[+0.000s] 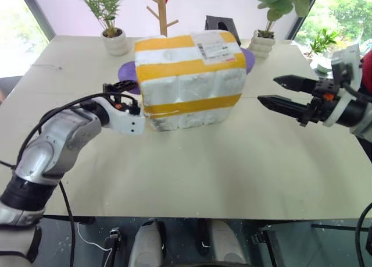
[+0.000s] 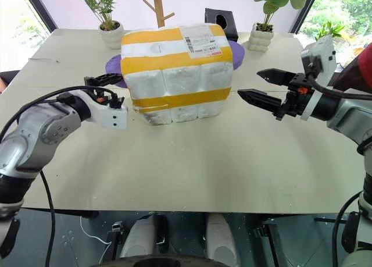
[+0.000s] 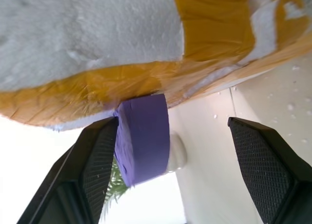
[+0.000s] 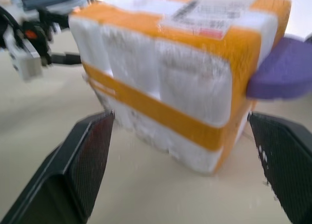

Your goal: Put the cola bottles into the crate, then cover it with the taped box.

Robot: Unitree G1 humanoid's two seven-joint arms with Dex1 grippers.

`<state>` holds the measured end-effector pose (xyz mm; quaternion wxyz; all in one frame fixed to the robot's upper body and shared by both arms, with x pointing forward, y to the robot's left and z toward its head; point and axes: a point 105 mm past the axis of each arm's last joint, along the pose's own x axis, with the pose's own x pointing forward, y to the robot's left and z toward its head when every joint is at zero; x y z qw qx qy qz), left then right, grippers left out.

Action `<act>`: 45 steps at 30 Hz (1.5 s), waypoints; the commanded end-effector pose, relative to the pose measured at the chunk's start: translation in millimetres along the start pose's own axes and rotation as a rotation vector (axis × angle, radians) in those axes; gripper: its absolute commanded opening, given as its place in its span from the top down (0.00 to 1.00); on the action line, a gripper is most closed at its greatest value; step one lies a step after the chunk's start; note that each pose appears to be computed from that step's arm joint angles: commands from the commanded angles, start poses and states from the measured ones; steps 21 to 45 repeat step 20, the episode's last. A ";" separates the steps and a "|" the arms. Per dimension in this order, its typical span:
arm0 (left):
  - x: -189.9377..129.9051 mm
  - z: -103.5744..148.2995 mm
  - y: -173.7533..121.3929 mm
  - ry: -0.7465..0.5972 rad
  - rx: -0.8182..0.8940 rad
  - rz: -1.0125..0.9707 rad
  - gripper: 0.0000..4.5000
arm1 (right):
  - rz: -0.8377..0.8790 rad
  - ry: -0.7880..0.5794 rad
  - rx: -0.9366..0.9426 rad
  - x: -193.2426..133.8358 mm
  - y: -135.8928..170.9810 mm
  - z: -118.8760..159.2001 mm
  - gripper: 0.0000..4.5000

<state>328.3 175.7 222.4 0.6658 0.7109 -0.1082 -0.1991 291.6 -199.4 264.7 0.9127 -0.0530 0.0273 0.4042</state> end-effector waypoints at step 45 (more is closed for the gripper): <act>-113.1 -48.9 51.9 -0.309 -1.258 -0.451 0.16 | 0.187 0.067 -0.125 0.4 -2.7 13.5 0.00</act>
